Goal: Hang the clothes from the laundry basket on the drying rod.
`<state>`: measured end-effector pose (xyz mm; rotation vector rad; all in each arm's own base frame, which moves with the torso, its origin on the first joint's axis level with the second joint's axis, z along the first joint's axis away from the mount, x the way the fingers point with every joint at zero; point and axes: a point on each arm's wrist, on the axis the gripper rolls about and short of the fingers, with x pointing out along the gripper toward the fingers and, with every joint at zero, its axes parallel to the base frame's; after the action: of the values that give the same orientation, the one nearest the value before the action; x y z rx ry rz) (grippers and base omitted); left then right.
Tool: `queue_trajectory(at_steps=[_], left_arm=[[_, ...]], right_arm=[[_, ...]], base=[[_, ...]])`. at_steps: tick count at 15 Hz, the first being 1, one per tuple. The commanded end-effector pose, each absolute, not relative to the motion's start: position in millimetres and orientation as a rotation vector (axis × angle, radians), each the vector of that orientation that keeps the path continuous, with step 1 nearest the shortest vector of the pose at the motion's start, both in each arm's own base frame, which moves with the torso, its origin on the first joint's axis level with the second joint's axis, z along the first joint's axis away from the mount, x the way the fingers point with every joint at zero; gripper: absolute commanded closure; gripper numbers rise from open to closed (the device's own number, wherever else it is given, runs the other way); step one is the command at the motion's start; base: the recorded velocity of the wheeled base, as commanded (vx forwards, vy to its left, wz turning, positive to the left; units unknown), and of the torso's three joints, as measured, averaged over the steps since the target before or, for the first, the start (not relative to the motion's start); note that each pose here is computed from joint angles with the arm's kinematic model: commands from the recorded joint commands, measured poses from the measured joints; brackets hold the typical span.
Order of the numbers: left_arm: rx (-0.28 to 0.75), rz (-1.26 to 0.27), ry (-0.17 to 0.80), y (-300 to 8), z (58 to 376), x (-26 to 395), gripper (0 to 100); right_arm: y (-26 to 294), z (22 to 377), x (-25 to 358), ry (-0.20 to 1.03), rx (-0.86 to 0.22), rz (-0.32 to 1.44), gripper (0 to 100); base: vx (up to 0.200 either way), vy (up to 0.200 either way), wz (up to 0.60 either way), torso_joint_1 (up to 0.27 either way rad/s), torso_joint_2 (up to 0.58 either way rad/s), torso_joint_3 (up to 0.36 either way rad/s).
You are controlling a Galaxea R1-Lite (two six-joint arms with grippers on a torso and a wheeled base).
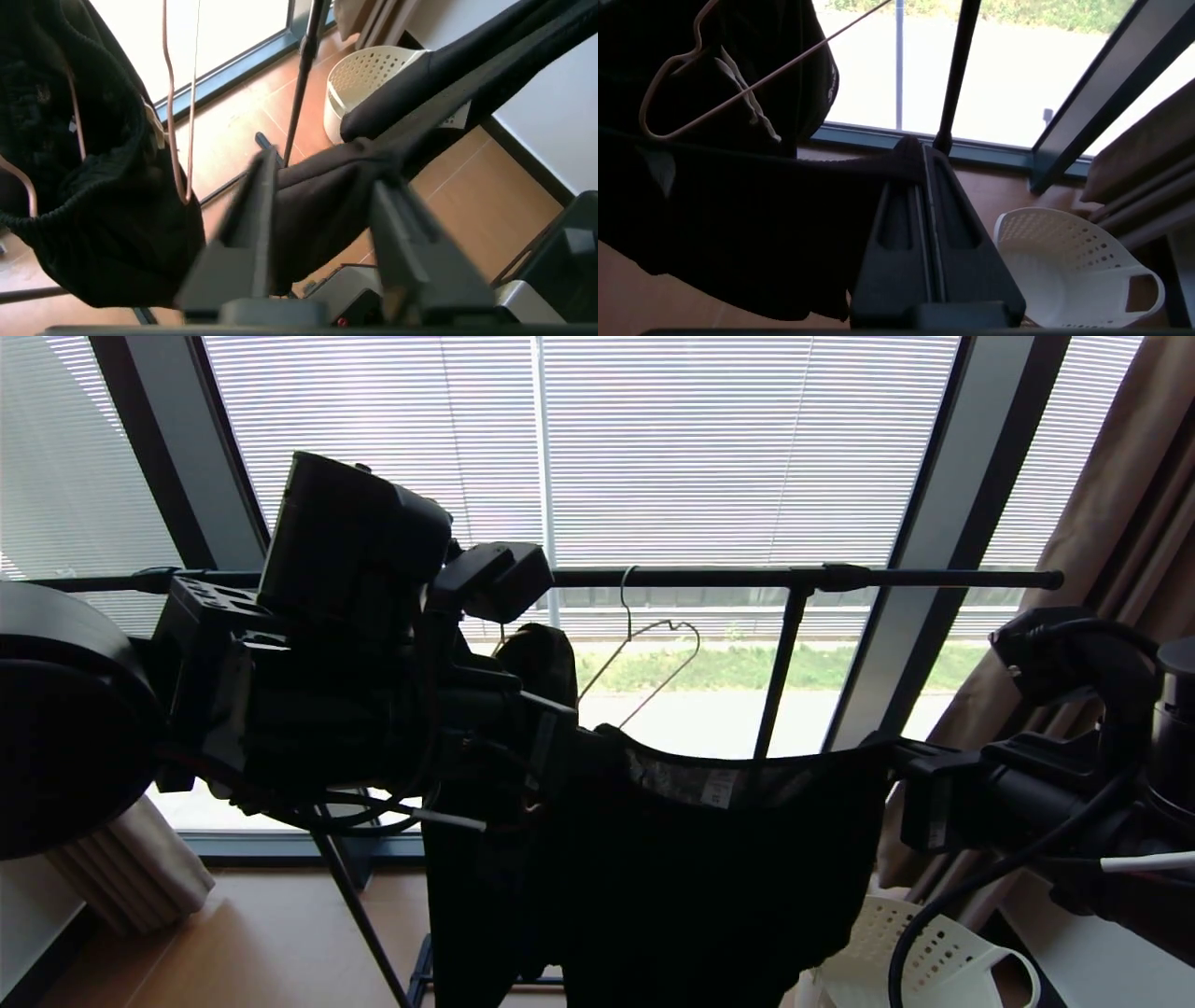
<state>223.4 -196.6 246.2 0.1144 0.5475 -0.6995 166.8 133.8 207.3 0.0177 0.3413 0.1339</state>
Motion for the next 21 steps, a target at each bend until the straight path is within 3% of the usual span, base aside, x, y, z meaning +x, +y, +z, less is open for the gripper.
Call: queue_trajectory(at_steps=[1, 11, 21], left_arm=[[0.113, -0.702, 0.544, -194, 247, 219, 0], [0.112, -0.687, 0.547, -187, 247, 219, 0], [0.148, -0.595, 0.525, -207, 213, 308, 0]], right_arm=[[133, 207, 168, 0.343, 0.019, 0.132, 100], [130, 210, 169, 0.333, 0.028, 0.119, 100], [129, 212, 167, 0.325, 0.034, 0.119, 100]], base=[[0.000, 0.000, 0.00, 0.000, 0.00, 0.000], [0.000, 0.000, 0.00, 0.000, 0.00, 0.000], [0.000, 0.000, 0.00, 0.000, 0.00, 0.000]])
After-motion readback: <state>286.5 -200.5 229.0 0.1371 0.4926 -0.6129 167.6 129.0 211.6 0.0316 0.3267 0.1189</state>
